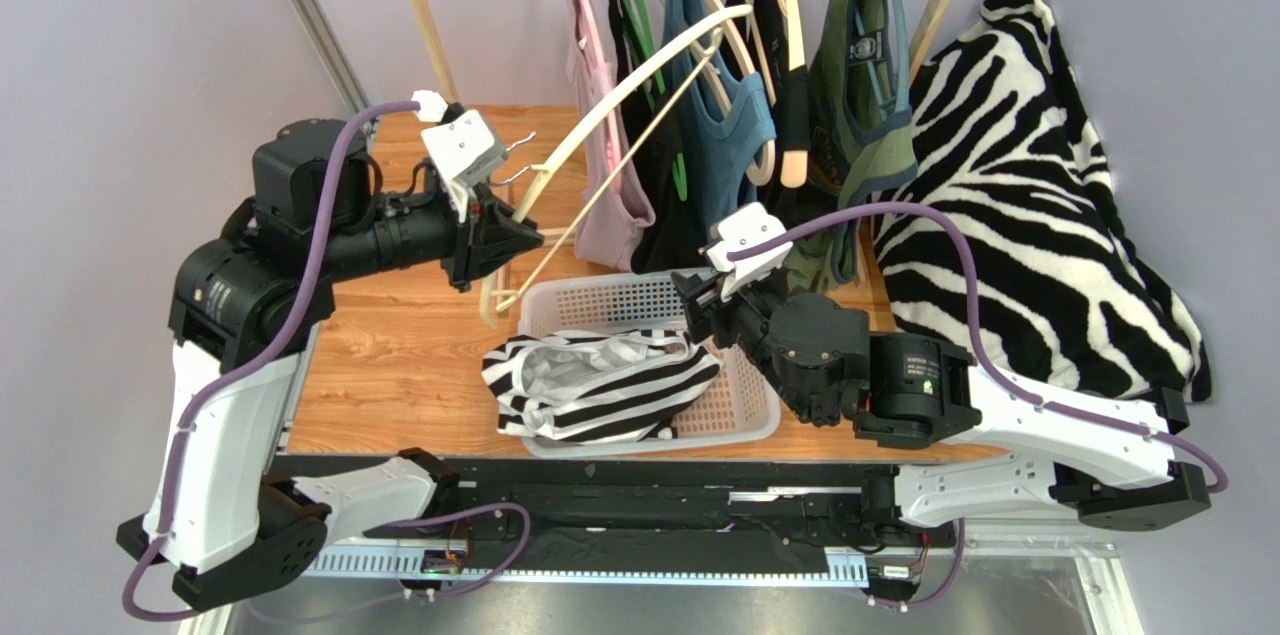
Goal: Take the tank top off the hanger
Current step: Remove the tank top from the hanger, then place the hanger at the clothesline.
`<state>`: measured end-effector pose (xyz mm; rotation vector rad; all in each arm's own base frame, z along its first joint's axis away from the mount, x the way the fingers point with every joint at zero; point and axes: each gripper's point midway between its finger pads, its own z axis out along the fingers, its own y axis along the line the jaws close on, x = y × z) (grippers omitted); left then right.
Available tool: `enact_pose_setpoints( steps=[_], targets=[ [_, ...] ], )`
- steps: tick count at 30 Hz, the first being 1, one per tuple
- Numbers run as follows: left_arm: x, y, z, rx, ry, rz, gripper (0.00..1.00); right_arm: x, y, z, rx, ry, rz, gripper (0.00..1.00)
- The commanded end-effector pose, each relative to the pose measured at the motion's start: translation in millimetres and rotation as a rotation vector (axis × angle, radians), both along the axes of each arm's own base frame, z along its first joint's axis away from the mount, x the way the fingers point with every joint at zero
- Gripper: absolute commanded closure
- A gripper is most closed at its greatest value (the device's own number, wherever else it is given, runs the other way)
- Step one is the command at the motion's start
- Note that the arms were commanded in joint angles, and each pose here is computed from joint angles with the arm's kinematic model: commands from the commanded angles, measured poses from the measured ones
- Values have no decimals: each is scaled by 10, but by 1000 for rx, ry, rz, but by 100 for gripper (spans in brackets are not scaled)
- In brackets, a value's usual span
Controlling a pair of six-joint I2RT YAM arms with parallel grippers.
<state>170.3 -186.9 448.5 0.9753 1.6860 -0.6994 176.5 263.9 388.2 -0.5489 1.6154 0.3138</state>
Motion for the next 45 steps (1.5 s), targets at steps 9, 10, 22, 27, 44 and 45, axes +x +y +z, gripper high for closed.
enact_pose_setpoints(
  steps=[9,10,22,27,44,45],
  targets=[
    [-1219,918,68,11,-297,50,100,100,-353,33,-16,-55,-133,42],
    [-1324,958,57,2,-316,45,100,97,-349,30,-18,-54,-131,42],
    [-1231,978,-825,149,-78,72,100,-407,-87,1229,-9,-224,145,41],
    [-1197,861,-1008,220,30,-26,100,-851,238,936,-361,-407,292,40],
    [-1087,736,-1459,480,186,-314,95,-1339,380,1076,-394,-491,582,43],
    [-1086,746,-1490,498,185,-322,94,-1337,378,1101,-387,-503,585,42]
  ],
)
